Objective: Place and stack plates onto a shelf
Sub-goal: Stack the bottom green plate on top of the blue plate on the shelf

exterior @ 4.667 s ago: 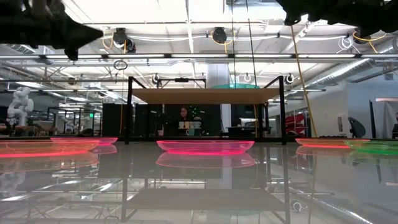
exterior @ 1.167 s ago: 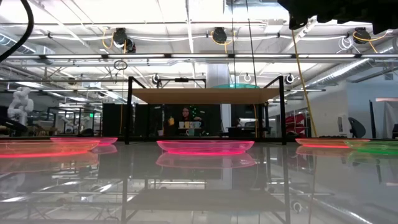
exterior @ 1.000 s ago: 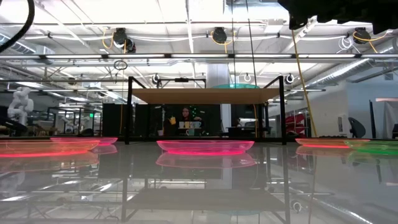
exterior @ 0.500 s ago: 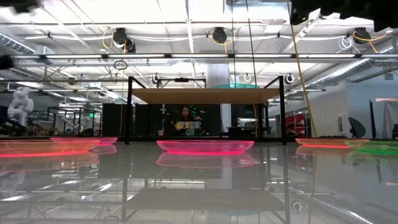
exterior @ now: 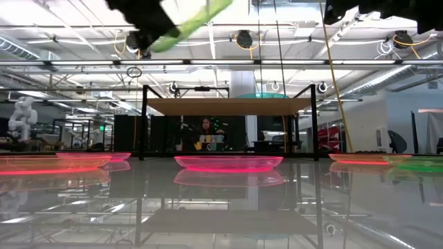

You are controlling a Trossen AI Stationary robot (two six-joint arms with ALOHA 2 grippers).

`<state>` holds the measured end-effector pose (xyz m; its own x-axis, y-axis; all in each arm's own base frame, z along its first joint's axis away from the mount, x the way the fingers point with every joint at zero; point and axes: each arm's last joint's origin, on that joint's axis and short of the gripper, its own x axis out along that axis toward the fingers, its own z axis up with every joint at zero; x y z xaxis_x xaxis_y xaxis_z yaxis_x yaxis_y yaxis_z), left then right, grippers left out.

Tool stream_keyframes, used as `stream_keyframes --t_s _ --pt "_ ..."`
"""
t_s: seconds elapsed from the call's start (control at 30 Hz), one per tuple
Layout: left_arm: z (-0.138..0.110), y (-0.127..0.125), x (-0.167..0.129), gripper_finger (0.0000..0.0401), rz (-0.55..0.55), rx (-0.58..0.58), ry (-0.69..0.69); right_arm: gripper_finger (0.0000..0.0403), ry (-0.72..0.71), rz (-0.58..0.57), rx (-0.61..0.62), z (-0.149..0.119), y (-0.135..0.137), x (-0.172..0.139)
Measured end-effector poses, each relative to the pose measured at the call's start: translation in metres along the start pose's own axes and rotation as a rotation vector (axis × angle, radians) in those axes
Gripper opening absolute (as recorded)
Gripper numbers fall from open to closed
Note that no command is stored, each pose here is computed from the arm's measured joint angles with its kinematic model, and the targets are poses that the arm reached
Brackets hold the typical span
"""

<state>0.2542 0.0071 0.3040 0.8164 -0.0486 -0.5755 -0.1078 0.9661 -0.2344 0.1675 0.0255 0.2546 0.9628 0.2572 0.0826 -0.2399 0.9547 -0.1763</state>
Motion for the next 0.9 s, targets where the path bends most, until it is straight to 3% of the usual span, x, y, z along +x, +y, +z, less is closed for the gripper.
stream_keyframes --t_s 0.23,0.4,0.67,0.77,0.9 --pt "0.073 0.067 0.009 0.0001 0.095 0.063 -0.074 0.0128 -0.004 -0.001 -0.027 0.0 0.0 0.0" --pt "0.118 0.127 0.025 0.0001 0.16 0.015 -0.075 0.0128 -0.023 -0.005 -0.071 0.002 0.0 0.0" --pt "0.153 0.215 0.056 0.0001 0.142 -0.122 -0.11 0.0128 -0.026 -0.007 -0.097 0.003 -0.001 0.0" --pt "0.156 0.235 0.067 0.0001 0.13 -0.166 -0.117 0.0128 -0.026 -0.007 -0.122 0.003 -0.001 0.0" --pt "0.156 0.245 0.074 0.0014 0.085 -0.174 -0.113 0.0128 -0.022 -0.007 -0.142 0.002 0.0 0.0"
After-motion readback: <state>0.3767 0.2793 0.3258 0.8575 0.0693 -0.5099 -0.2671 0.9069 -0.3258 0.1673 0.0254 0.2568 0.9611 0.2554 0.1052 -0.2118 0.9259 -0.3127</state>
